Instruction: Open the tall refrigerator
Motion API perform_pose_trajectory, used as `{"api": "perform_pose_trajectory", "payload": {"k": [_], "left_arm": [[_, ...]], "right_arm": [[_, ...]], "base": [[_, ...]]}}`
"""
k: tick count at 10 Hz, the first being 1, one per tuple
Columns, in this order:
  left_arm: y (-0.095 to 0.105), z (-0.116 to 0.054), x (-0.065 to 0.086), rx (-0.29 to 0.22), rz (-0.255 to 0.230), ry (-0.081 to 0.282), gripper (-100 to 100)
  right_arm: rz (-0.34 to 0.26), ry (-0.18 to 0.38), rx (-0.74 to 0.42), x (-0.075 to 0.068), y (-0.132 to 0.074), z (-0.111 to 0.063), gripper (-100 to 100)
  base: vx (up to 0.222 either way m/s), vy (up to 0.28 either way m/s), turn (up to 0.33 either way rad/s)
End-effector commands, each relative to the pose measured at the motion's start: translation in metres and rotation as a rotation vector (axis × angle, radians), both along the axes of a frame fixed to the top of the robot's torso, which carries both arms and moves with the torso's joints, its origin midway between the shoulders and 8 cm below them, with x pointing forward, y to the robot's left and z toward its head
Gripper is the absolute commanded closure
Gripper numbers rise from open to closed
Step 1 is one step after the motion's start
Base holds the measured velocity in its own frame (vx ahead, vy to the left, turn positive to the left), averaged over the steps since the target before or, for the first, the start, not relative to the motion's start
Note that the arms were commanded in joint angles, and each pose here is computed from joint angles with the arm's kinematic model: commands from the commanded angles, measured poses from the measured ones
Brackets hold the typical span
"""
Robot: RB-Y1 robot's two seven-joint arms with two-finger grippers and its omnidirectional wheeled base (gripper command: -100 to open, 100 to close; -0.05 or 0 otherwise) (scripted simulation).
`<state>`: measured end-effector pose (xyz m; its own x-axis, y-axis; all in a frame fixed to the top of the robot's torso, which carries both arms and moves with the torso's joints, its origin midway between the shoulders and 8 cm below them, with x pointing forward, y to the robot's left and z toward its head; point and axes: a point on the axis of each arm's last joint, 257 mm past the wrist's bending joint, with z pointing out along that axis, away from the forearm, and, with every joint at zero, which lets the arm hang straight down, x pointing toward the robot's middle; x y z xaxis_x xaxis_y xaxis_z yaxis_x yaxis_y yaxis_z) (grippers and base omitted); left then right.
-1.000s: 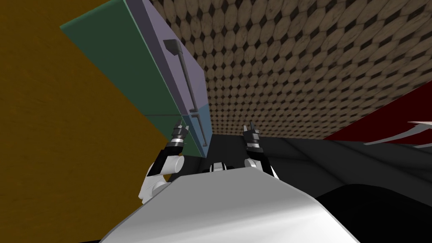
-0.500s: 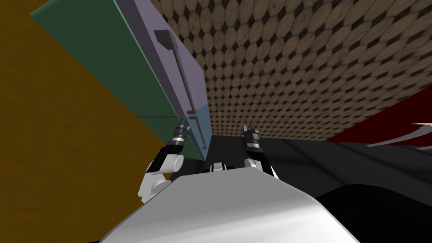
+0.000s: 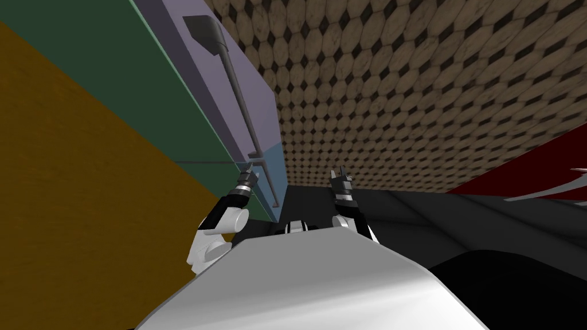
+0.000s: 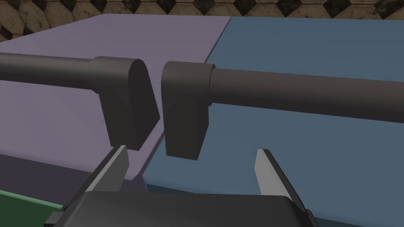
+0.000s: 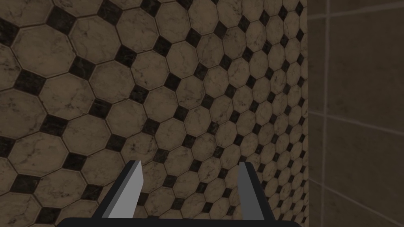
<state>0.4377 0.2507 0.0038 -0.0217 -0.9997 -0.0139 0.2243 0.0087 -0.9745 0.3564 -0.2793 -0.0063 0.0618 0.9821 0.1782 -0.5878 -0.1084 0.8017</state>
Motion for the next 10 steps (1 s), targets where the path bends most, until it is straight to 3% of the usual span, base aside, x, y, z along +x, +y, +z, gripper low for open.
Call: {"api": "perform_pose_trajectory", "payload": {"k": [1,4,5,6,7,8,10], "left_arm": [[-0.003,-0.006,0.003,-0.002,-0.01,0.048,-100],[-0.006,-0.009,0.004,0.001,-0.019,0.077,-100],[-0.005,-0.007,0.004,0.0,-0.017,0.068,-100],[0.017,-0.004,0.016,0.022,0.028,0.058,-100],[0.019,-0.011,0.019,0.02,0.032,0.072,-100],[0.035,-0.001,0.025,0.04,0.067,0.049,-100],[0.044,-0.012,0.032,0.036,0.083,0.075,-100]], "right_arm": [[0.0,0.0,0.0,0.0,0.0,0.0,0],[0.0,0.0,0.0,0.0,0.0,0.0,0],[0.0,0.0,0.0,0.0,0.0,0.0,0],[0.0,0.0,0.0,0.0,0.0,0.0,0],[0.0,-0.001,0.0,0.0,0.0,0.0,0],[0.0,0.0,0.0,0.0,0.0,0.0,0],[0.0,0.0,0.0,0.0,0.0,0.0,0]], "base": [[0.108,-0.01,-0.007],[0.102,-0.018,-0.004],[0.03,-0.004,0.007],[-0.096,0.013,-0.355],[-0.111,0.023,-0.212],[-0.14,0.006,-0.362],[-0.086,0.007,-0.059]]}}
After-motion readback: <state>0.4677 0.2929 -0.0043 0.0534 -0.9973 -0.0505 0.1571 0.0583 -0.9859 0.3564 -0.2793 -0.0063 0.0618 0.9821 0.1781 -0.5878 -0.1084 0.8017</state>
